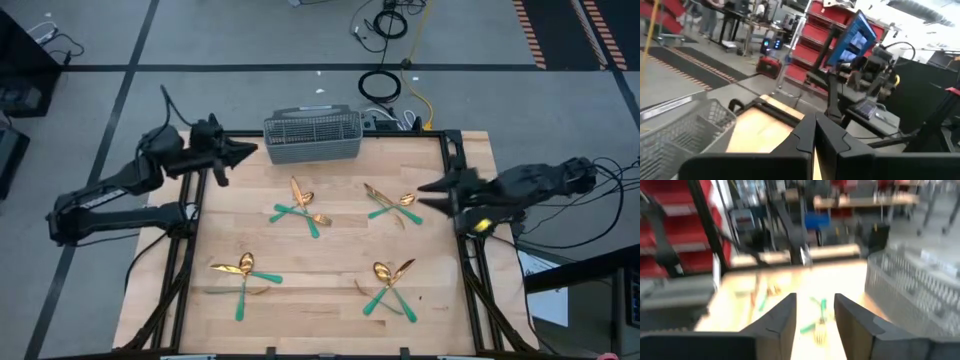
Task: Sort silverware
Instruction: Put the green fork into the gray bin
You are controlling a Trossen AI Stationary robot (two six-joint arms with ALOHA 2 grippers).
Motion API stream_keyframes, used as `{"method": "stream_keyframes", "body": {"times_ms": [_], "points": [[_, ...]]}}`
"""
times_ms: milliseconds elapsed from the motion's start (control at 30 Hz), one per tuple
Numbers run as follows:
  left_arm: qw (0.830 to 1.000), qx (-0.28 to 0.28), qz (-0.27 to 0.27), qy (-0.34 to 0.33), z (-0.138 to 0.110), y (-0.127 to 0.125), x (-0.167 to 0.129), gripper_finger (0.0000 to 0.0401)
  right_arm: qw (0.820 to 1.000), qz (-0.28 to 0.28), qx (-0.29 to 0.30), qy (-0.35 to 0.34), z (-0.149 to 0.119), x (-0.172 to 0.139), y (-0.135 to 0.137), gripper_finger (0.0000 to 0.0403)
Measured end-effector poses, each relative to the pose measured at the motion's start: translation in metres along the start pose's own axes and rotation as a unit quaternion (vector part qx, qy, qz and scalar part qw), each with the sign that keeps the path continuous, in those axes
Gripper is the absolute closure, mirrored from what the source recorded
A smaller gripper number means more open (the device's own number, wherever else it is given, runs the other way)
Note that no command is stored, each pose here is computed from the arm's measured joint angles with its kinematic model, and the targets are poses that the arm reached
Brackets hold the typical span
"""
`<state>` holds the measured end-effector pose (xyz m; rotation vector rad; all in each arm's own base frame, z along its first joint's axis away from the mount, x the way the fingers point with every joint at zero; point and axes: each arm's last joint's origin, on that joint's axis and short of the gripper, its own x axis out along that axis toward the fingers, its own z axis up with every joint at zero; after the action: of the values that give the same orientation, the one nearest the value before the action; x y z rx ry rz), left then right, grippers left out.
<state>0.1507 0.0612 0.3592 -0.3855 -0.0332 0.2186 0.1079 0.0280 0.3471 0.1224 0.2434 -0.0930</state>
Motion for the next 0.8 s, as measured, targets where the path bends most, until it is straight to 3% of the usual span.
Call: {"method": "stream_keyframes", "body": {"times_ms": [100,200,400,633,700,800], "points": [[0.998,-0.013,0.022,0.051,-0.010,0.005,0.004,0.0391,0.997,-0.028,-0.004,0.068,-0.011,0.027,0.009,0.0242],[0.987,-0.030,0.076,0.135,-0.028,0.013,0.001,0.0391,0.990,-0.059,0.020,0.130,-0.023,0.056,0.017,0.0223],[0.948,-0.042,0.175,0.261,-0.053,0.023,-0.013,0.0391,0.949,-0.134,0.061,0.278,-0.062,0.107,0.021,0.0200],[0.936,-0.039,0.202,0.285,-0.058,0.025,-0.017,0.0391,0.881,-0.271,0.105,0.374,-0.096,0.144,-0.008,0.0190],[0.935,-0.035,0.202,0.288,-0.058,0.025,-0.017,0.0391,0.862,-0.275,0.122,0.407,-0.101,0.149,-0.019,0.0190],[0.934,-0.023,0.200,0.295,-0.059,0.025,-0.018,0.0391,0.851,-0.257,0.133,0.437,-0.105,0.155,-0.032,0.0190]]}}
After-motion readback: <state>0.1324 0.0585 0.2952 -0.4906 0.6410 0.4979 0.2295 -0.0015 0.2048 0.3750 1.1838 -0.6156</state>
